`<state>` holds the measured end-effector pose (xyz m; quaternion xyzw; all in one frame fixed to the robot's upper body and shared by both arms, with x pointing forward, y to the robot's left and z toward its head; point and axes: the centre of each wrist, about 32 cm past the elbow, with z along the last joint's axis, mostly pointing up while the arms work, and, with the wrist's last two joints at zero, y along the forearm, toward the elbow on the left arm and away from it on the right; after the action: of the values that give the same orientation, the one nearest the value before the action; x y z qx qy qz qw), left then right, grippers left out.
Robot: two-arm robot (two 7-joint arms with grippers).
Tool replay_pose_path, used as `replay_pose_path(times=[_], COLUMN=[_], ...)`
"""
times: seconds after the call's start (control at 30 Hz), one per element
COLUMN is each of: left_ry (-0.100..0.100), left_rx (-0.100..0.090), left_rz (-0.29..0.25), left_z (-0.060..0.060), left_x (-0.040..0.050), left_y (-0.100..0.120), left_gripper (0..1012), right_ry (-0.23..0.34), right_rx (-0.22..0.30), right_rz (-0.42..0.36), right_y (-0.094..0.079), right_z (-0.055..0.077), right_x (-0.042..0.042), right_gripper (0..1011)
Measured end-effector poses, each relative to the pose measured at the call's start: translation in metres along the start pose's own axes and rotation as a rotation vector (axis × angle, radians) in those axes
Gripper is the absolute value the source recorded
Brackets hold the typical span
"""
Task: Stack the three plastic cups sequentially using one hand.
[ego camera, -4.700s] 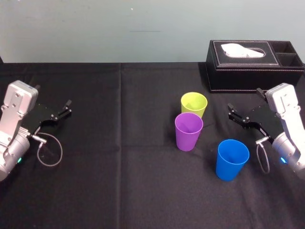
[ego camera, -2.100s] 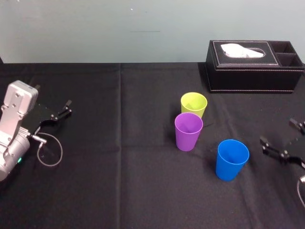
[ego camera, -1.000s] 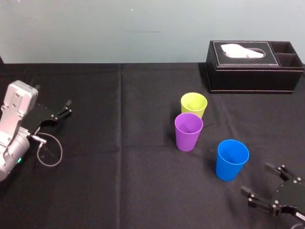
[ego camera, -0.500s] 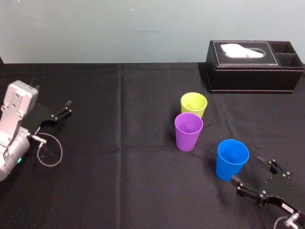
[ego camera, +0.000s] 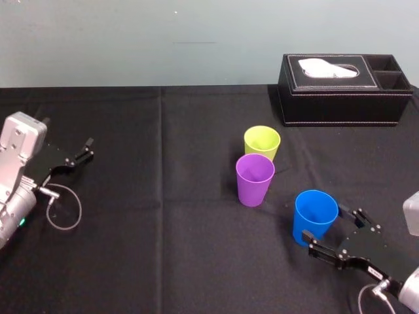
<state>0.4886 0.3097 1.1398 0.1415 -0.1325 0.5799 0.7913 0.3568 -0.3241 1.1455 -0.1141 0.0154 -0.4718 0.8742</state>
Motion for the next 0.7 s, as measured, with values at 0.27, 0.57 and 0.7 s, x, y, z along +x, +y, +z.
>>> replay_pose_path(times=[0.27,0.57,0.7], left_ry=[0.0,0.0,0.0], left_rx=[0.0,0.0,0.0], left_rz=[0.0,0.0,0.0], left_z=[0.0,0.0,0.0], left_x=[0.0,0.0,0.0], left_y=[0.0,0.0,0.0], left_gripper=[1011,1011,1011], right_ry=[-0.008,-0.011,-0.009], right_rx=[0.002,0.013,0.023], right_rz=[-0.015,-0.024,-0.032], right_y=[0.011,0.023,0.027], right_z=[-0.002,-0.005,-0.007], right_x=[-0.0023,-0.0074,-0.0093], right_gripper=[1002,1002,1002])
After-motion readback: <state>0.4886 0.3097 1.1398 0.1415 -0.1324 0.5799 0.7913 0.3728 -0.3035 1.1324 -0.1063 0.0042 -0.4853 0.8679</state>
